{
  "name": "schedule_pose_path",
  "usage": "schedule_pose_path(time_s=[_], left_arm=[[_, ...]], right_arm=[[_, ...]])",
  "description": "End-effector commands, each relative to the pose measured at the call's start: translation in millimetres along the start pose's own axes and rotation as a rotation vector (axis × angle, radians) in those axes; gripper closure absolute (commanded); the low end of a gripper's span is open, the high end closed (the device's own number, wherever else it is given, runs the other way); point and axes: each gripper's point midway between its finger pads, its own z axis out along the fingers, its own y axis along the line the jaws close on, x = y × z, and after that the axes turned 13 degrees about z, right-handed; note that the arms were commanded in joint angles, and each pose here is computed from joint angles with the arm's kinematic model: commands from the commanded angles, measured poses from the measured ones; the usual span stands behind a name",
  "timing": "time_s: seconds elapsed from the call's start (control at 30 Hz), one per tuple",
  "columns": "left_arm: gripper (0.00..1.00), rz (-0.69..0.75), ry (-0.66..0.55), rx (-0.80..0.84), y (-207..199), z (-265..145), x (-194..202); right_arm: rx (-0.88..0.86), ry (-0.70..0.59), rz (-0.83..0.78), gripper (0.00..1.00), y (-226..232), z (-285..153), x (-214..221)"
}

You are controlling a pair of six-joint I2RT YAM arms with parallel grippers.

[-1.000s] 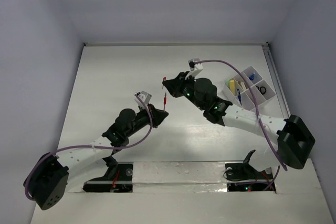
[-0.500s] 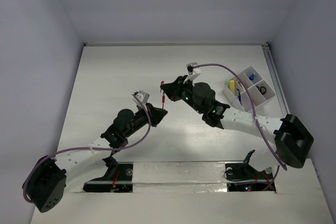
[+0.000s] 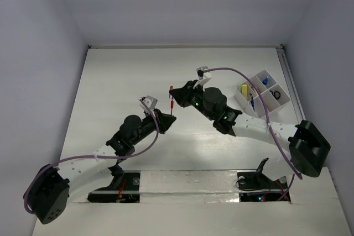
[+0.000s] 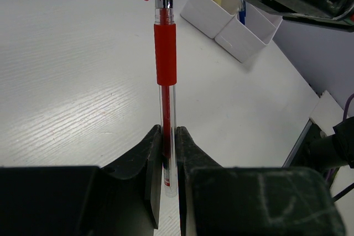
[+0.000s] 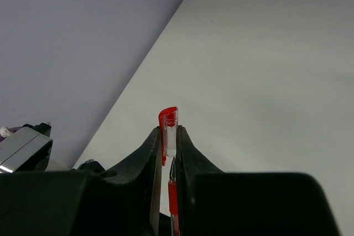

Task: Sort the stationery into containers
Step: Close the pen cap on the pen.

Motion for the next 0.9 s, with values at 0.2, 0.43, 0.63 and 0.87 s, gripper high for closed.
schedule_pose_path(time_s=[0.2, 0.43, 0.63, 0.87], left_arm=[[1.0, 0.013, -0.091, 0.007, -5, 2, -31], [1.0, 0.013, -0.096, 0.009, -5, 1, -32], [1.0, 0.013, -0.09, 0.018, -7, 2, -31], [1.0, 0.014, -0.09, 0.029, -9, 3, -31]], right_arm=[[-0.059, -0.056, 0.015, 1.0, 16, -6, -13], [-0.053, -0.061, 0.012, 1.0, 15, -7, -14], [-0.05, -0.08, -0.006, 1.0, 17, -10, -21], [-0.049, -0.076, -0.018, 1.0, 20, -9, -23]])
